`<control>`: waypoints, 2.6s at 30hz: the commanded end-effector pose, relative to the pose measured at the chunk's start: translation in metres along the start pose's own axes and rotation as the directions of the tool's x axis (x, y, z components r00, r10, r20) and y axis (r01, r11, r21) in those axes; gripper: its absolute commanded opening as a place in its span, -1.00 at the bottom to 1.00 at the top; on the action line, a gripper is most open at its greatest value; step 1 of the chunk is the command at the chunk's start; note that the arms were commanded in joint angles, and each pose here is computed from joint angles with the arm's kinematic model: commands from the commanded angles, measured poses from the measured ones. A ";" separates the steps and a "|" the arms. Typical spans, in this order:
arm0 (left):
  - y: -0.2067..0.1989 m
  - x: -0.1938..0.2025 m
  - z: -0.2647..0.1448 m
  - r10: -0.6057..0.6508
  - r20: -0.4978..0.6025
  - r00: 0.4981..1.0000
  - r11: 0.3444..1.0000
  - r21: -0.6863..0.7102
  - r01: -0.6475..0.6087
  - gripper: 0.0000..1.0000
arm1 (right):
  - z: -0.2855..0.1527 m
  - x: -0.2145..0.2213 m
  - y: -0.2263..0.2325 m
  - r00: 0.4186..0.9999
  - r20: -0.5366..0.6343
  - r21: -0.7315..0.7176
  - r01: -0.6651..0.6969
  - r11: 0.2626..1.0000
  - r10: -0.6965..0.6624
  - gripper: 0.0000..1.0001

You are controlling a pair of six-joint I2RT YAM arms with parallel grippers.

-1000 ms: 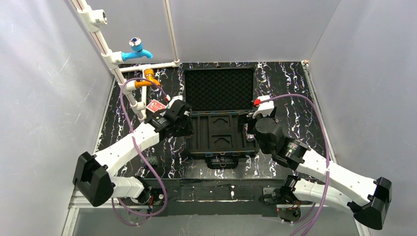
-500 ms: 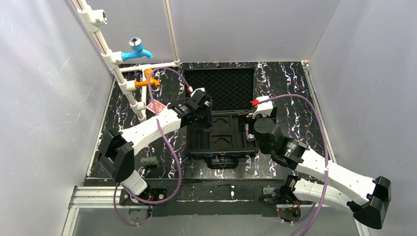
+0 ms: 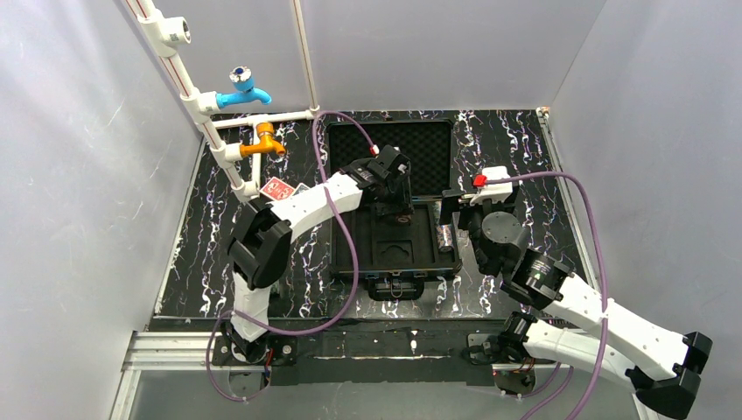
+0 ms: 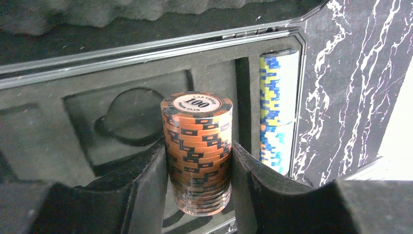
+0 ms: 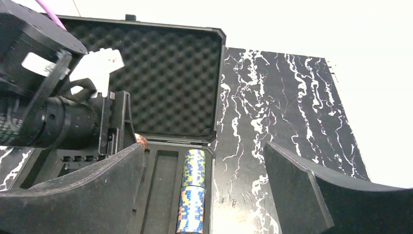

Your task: Pack up texas hold em set

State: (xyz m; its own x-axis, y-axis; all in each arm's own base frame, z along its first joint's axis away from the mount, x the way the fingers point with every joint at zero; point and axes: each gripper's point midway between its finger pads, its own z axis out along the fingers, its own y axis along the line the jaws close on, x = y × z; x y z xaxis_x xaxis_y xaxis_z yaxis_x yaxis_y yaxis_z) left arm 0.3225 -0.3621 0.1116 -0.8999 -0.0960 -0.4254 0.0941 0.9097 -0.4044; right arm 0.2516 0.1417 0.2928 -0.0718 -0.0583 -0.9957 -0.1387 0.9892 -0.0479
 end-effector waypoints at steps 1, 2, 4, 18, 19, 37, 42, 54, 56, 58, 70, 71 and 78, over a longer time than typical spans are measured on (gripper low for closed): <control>-0.037 -0.021 -0.010 -0.010 0.032 0.999 0.994 0.108 0.007 -1.00 | -0.004 -0.034 -0.016 0.995 0.088 0.064 -0.044 0.997 0.038 1.00; -0.039 -0.022 -0.007 -0.009 0.029 1.000 0.994 0.112 0.006 -1.00 | -0.005 -0.038 -0.019 0.995 0.091 0.076 -0.045 0.996 0.038 1.00; -0.044 -0.024 -0.001 -0.011 0.020 1.000 0.993 0.121 0.008 -1.00 | -0.008 -0.049 -0.025 0.993 0.110 0.092 -0.063 0.994 0.053 1.00; -0.066 -0.013 0.026 0.000 -0.032 0.999 0.991 0.135 0.005 -1.00 | -0.017 -0.079 -0.043 0.987 0.158 0.144 -0.063 0.988 0.040 1.00; -0.066 -0.011 0.027 -0.003 -0.037 0.999 0.991 0.130 0.008 -1.00 | -0.017 -0.079 -0.044 0.987 0.158 0.143 -0.062 0.988 0.039 1.00; -0.056 0.010 0.036 0.004 -0.063 0.998 0.998 0.058 0.000 -0.55 | -0.013 -0.077 -0.032 0.989 0.147 0.100 -0.040 0.994 0.025 1.00; -0.055 0.008 0.035 0.011 -0.054 0.998 0.999 0.053 -0.008 -0.28 | -0.013 -0.074 -0.034 0.990 0.142 0.114 -0.040 0.993 0.024 1.00; -0.054 -0.004 0.022 0.026 0.002 1.000 0.999 0.040 -0.026 0.31 | -0.009 -0.065 -0.030 0.994 0.110 0.109 -0.007 0.994 -0.005 1.00; -0.055 -0.005 0.018 0.028 0.009 1.000 0.999 0.044 -0.029 0.32 | -0.009 -0.065 -0.029 0.994 0.111 0.106 -0.009 0.994 -0.003 1.00; -0.057 -0.008 0.009 0.037 0.022 0.999 0.998 0.050 -0.038 0.32 | -0.008 -0.064 -0.028 0.994 0.108 0.102 -0.006 0.995 -0.005 1.00; -0.042 0.008 -0.031 0.094 0.042 0.995 0.995 0.019 -0.095 0.17 | -0.006 -0.062 -0.024 0.995 0.102 0.094 -0.010 0.996 0.000 1.00; -0.042 0.014 -0.032 0.106 0.033 0.994 0.994 0.023 -0.107 0.12 | -0.006 -0.062 -0.023 0.995 0.101 0.092 -0.009 0.996 0.000 1.00; -0.044 0.052 -0.022 0.183 -0.042 0.982 0.982 0.049 -0.181 -0.19 | -0.004 -0.062 -0.018 0.995 0.098 0.080 -0.006 0.997 -0.002 1.00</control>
State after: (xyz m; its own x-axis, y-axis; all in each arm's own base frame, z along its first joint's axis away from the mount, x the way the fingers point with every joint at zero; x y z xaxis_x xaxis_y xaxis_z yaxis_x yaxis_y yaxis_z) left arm 0.2816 -0.4000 0.1271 -0.8835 0.0311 -0.4675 0.2285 0.8996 -0.3722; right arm 0.2557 0.1250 0.3325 -0.0129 -0.1085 -0.9940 -0.0554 0.9926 -0.1076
